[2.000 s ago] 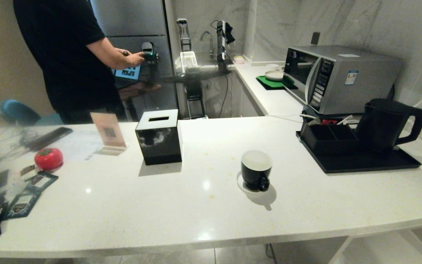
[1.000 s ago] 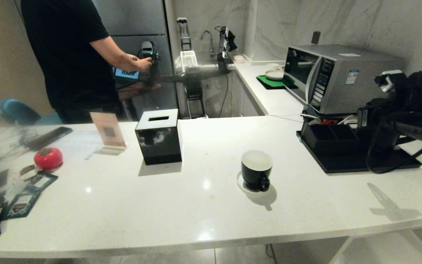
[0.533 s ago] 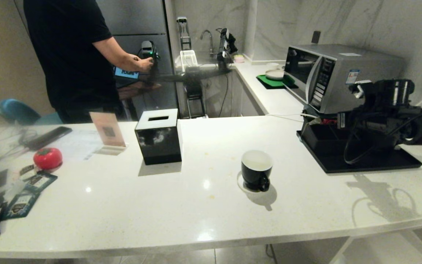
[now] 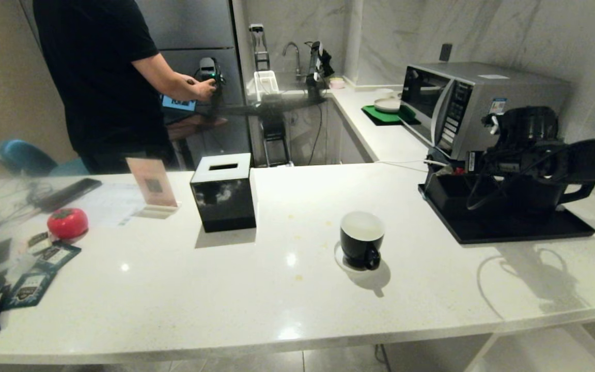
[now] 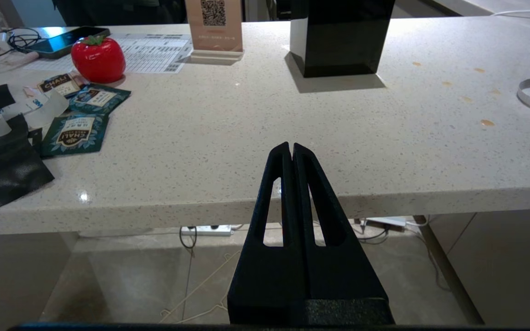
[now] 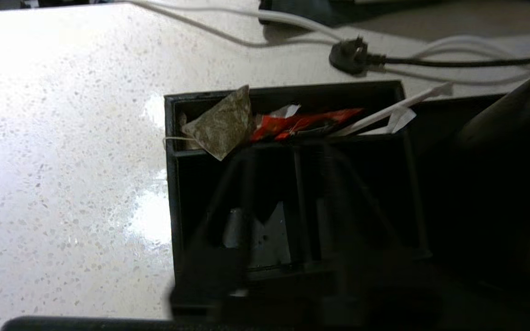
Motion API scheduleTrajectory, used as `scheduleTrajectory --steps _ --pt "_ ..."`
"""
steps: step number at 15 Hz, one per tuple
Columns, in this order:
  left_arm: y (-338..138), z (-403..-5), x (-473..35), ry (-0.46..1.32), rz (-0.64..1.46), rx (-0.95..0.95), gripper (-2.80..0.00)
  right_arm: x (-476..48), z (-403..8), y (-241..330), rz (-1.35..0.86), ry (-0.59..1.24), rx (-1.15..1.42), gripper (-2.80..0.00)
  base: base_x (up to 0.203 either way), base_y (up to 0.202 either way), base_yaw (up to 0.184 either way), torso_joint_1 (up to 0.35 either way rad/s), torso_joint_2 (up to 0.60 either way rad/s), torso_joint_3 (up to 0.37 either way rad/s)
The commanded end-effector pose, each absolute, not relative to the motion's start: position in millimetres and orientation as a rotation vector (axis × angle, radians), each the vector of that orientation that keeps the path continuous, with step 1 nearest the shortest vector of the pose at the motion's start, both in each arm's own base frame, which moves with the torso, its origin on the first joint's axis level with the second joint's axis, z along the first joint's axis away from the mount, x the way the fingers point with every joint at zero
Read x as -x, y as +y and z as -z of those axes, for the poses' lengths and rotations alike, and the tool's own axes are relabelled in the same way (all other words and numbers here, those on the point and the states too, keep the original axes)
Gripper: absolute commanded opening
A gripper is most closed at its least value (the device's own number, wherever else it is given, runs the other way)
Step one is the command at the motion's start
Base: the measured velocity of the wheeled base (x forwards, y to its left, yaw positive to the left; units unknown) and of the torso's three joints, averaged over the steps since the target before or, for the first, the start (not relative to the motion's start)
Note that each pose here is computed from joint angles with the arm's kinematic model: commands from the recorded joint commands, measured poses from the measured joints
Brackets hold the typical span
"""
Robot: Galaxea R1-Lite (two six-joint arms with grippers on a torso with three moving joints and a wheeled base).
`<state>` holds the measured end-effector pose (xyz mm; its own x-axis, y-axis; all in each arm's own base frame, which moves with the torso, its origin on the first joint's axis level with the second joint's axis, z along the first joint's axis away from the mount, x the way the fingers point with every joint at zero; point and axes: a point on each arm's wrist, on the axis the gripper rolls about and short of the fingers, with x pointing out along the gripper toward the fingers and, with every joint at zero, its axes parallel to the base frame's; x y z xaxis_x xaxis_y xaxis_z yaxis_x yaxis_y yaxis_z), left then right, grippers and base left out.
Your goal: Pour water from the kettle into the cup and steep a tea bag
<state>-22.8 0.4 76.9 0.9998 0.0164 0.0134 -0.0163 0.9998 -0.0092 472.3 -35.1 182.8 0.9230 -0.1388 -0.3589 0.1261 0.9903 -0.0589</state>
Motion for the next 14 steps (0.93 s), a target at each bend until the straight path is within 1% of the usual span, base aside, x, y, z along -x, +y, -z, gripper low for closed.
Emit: scheduleTrajectory --steps 1,5,12,14 --pt "0 -77 23 -0.012 -0.017 0.009 -2.8 -480 -177 -36 0.141 0.378 0.034 0.0 0.0 0.0 0.0 0.0 0.0 0.0" --pt "0 -77 23 -0.012 -0.017 0.009 -2.8 -494 -179 -35 0.19 0.374 0.046 0.0 0.0 0.0 0.0 0.0 0.0 0.0" --pt "0 -77 23 -0.012 -0.017 0.009 -2.8 -503 -162 -30 0.181 0.403 0.087 0.0 0.0 0.0 0.0 0.0 0.0 0.0" --pt "0 -77 23 -0.012 -0.017 0.009 -2.8 -507 -161 -29 0.178 0.359 0.089 0.0 0.0 0.0 0.0 0.0 0.0 0.0"
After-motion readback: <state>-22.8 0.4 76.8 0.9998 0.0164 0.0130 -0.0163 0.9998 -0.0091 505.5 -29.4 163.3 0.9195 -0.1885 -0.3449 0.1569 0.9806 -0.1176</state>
